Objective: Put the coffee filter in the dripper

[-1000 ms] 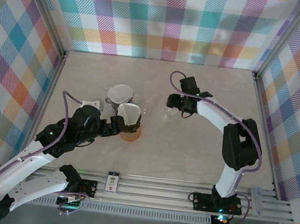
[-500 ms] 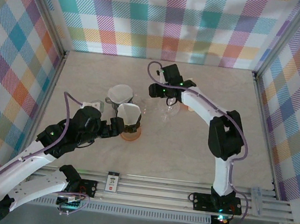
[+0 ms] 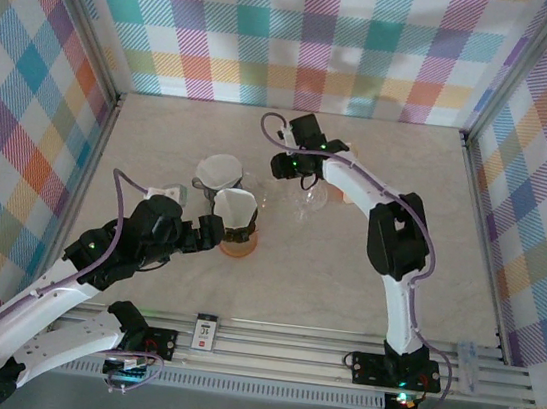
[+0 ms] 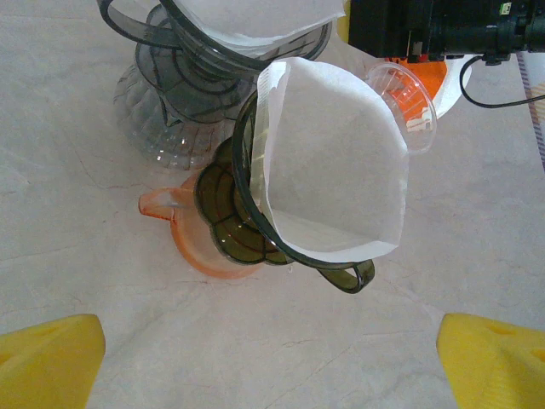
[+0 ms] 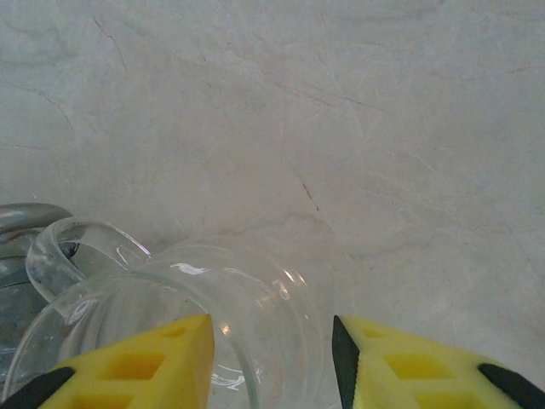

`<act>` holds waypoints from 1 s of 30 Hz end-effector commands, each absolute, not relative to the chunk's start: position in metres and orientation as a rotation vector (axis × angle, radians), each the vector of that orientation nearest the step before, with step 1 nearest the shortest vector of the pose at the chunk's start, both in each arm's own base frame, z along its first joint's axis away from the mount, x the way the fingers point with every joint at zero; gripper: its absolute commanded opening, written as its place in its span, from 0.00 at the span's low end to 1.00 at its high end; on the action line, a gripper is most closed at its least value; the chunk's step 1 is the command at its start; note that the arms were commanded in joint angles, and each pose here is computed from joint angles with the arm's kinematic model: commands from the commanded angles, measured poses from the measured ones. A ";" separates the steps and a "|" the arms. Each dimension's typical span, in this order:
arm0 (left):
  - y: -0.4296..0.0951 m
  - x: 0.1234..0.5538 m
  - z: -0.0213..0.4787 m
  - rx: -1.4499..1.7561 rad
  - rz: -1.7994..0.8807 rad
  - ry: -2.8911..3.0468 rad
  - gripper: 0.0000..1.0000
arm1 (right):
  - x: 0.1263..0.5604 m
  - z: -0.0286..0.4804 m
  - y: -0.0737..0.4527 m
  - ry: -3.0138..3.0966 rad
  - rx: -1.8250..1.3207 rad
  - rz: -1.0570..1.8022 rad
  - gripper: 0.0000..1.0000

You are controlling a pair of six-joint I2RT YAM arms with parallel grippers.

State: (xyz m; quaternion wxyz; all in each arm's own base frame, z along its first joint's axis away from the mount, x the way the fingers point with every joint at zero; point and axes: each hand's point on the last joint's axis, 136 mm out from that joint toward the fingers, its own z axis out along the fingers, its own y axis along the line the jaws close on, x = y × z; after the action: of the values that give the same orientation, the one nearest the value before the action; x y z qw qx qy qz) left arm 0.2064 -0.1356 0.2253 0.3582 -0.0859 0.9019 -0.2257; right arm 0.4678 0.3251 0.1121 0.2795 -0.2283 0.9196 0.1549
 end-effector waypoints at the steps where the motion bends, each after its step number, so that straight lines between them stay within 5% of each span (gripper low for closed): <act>1: -0.128 0.206 0.221 -0.240 -0.548 2.333 1.00 | 0.464 0.104 0.333 2.489 -0.663 0.428 0.42; 16: -0.128 0.203 0.219 -0.246 -0.550 2.346 1.00 | 0.470 0.122 0.340 2.425 -0.614 0.426 0.14; 30: -0.127 0.203 0.237 -0.238 -0.580 2.304 1.00 | 0.484 0.219 0.321 2.237 -0.478 0.392 0.07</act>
State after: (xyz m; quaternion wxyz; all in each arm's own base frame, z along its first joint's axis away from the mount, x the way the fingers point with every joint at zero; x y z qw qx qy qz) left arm 0.2033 -0.1330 0.2274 0.3602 -0.0877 0.9001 -0.2291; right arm 0.4776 0.3245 0.1337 0.3151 -0.2094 0.9164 0.1307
